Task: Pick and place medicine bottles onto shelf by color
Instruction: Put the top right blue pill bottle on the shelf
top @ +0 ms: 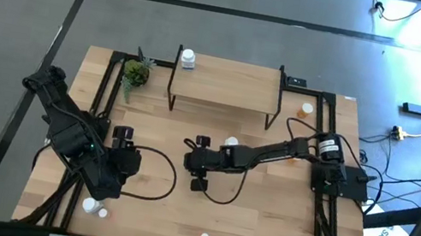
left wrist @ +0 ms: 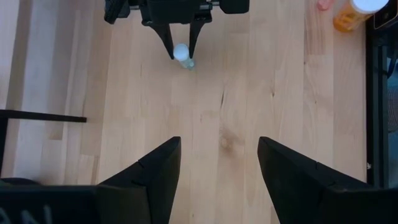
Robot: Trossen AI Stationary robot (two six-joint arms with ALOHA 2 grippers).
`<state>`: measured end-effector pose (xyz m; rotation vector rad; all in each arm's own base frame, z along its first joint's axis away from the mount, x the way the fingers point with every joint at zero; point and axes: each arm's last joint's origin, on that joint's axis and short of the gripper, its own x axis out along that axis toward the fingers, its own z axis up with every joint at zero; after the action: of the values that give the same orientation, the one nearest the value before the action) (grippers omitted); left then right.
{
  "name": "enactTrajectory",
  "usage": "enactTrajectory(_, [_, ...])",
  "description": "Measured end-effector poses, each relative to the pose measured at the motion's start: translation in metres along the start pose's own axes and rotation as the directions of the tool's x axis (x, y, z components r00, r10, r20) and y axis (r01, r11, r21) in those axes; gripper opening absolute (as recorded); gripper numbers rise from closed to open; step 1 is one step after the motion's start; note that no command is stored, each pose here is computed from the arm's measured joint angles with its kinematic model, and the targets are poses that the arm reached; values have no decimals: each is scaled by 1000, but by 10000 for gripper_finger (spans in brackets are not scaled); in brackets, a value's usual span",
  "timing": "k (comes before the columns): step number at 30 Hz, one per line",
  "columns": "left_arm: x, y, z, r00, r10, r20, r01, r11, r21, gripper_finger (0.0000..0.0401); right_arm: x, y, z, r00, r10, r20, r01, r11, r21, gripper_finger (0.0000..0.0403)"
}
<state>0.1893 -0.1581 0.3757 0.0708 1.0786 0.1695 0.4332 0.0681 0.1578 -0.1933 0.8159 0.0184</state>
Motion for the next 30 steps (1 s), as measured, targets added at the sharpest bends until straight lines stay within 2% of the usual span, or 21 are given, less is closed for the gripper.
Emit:
enactTrajectory(12, [0, 2, 2, 996, 62, 60, -62, 998, -4, 207, -45, -9, 24, 996, -7, 85, 4, 999, 38, 129])
enactTrajectory(20, [0, 3, 3, 991, 98, 94, -98, 995, -6, 207, -89, -24, 39, 972, -194, 135, 171, 971, 166, 129])
enactTrajectory(24, [0, 3, 3, 990, 100, 95, -100, 995, -6, 207, -107, -38, 45, 972, -213, 100, 187, 957, 223, 129])
enactTrajectory(30, [0, 3, 3, 987, 116, 110, -116, 993, -8, 207, -138, -66, 73, 967, -247, 59, 223, 937, 270, 129])
